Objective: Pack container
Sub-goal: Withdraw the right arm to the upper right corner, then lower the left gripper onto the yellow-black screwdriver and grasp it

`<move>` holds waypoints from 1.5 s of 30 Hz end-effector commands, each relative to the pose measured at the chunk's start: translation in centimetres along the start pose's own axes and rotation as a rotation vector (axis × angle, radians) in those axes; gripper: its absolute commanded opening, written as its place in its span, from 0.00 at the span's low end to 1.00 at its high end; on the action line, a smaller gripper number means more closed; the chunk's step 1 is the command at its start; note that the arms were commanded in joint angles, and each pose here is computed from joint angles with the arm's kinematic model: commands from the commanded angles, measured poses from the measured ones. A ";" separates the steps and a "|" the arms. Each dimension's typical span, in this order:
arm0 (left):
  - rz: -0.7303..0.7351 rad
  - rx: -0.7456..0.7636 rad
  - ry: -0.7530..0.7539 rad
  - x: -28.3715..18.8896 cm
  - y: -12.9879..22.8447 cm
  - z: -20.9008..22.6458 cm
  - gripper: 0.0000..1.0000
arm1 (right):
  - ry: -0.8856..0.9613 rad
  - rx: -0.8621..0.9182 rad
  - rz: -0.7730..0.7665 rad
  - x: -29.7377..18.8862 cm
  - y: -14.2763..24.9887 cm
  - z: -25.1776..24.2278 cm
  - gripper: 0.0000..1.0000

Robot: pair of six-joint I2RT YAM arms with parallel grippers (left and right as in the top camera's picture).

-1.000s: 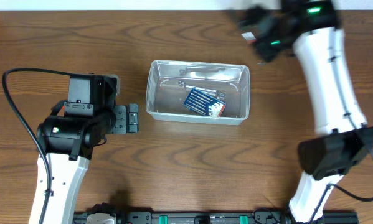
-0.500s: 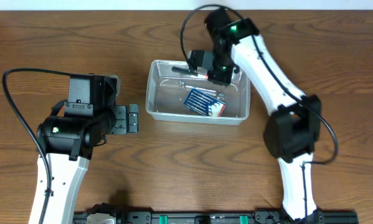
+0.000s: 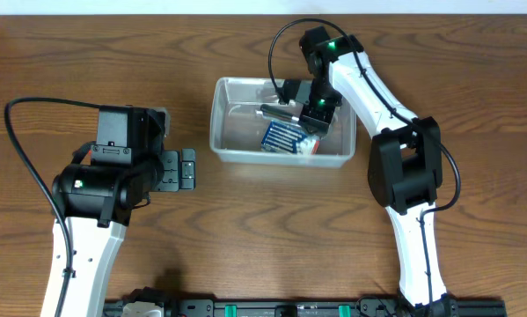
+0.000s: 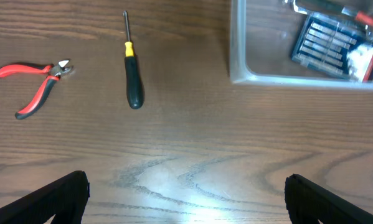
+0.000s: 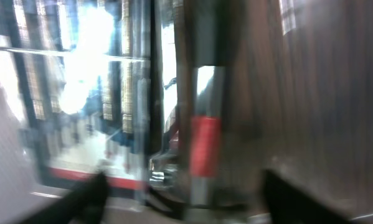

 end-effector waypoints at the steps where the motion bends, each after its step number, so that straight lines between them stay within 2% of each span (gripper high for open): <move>1: -0.017 0.006 -0.013 -0.6 -0.4 0.1 0.98 | 0.017 0.077 -0.014 -1.0 0.3 -0.5 0.99; 6: -0.020 0.006 -0.013 -0.6 -0.4 0.1 0.99 | 0.075 0.000 -0.090 -5.7 -0.4 1.1 0.99; 10: -0.021 0.007 -0.014 -0.6 -0.5 0.1 0.99 | 0.175 -0.134 -0.207 -12.6 -0.8 4.0 0.99; 13: -0.048 0.007 -0.016 -0.9 -0.8 0.2 0.84 | 0.277 -0.169 -0.333 -18.9 0.1 6.2 0.99; 15: -0.091 0.007 -0.019 -1.6 -1.5 0.2 0.77 | 0.354 -0.159 -0.420 -22.6 1.1 6.9 0.99; 17: -0.150 0.004 -0.042 -2.5 -2.6 0.4 0.74 | 0.455 -0.034 -0.524 -26.3 2.4 6.4 0.99; 21: -0.195 -0.066 -0.241 -2.5 -4.4 2.4 0.73 | 0.567 0.429 -0.718 -31.9 7.8 3.1 0.99; 22: -0.171 -0.074 -0.286 -1.8 -4.6 3.0 0.74 | 0.564 0.517 -0.739 -32.4 9.2 2.2 0.99; 25: -0.040 -0.116 -0.319 1.8 -4.8 4.6 0.90 | 0.526 0.770 -0.731 -32.4 14.1 -0.5 0.99; 29: 0.135 -0.160 -0.226 7.6 -4.6 5.7 0.99 | 0.467 0.944 -0.642 -30.9 19.1 -2.6 0.99; 35: 0.328 -0.226 -0.090 15.2 -3.2 7.1 0.99 | 0.438 1.069 -0.567 -29.7 23.0 -4.2 0.99; 39: 0.435 -0.208 0.044 19.1 -1.6 7.2 0.98 | 0.440 1.079 -0.565 -29.6 23.3 -4.5 0.99; 45: 0.553 -0.229 0.070 22.9 0.5 7.6 0.98 | 0.439 1.078 -0.565 -29.5 23.3 -4.5 0.99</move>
Point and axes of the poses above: each gripper's point midway between its finger pads, its own x axis out along the fingers, its own z axis along the line the jaws close on, y = z × x, the point moved 8 cm from there along -x, back along the fingers, and after that the axes turned 9 degrees about x, right-handed, at the moved point
